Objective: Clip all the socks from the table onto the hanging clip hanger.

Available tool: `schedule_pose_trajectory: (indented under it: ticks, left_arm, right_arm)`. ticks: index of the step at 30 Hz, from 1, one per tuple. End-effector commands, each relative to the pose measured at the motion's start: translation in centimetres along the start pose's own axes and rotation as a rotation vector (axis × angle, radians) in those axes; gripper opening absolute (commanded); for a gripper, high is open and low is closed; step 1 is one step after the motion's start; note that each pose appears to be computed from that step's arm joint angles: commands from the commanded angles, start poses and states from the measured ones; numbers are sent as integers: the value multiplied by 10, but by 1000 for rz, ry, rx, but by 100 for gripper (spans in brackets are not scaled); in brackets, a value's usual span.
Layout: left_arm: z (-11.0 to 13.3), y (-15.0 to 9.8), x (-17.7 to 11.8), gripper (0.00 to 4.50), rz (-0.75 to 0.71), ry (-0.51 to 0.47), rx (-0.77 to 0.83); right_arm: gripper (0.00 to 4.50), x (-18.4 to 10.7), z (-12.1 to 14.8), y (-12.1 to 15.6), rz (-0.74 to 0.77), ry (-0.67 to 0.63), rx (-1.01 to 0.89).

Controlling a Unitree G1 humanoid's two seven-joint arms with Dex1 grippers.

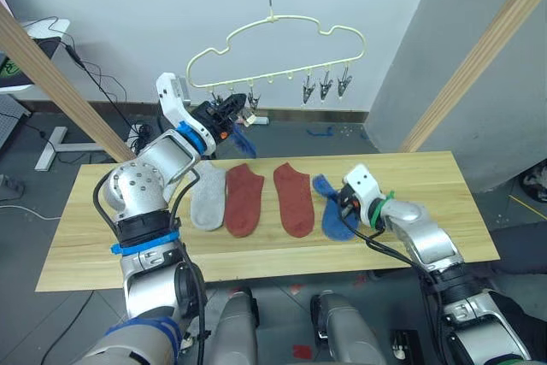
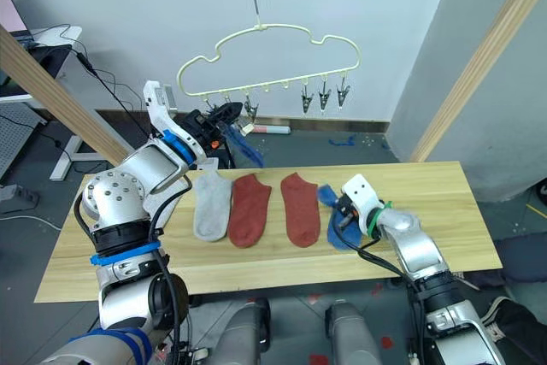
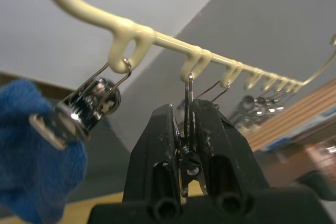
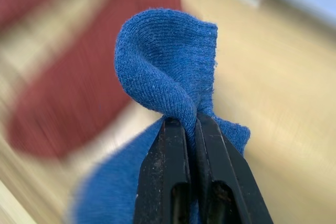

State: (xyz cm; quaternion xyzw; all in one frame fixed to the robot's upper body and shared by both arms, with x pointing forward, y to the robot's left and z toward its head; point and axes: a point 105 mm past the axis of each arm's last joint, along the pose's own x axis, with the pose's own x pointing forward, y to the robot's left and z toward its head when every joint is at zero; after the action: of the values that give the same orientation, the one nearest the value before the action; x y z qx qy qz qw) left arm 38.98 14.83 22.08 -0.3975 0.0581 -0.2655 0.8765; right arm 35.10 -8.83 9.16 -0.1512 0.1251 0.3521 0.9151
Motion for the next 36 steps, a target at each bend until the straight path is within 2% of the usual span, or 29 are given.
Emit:
schedule_pose_trajectory:
  ticks: [1,5,15,28,36]
  left_arm:
    - [4,-7,-3,20,-31,-2,-99]
    - [4,-13,-1,20,-40,0,-122]
    - [1,-24,-1,20,-76,6,-125]
    - [1,-26,-3,20,-88,3,-124]
    - [1,-24,-4,20,-81,2,-116]
  right_arm:
    - [5,-4,50,15,3,-134,-48]
    - [5,2,86,33,10,-218,-88]
    - [5,9,122,43,-6,-302,-95]
    - [5,16,130,48,25,-304,-114]
    - [5,16,145,49,24,-348,-101]
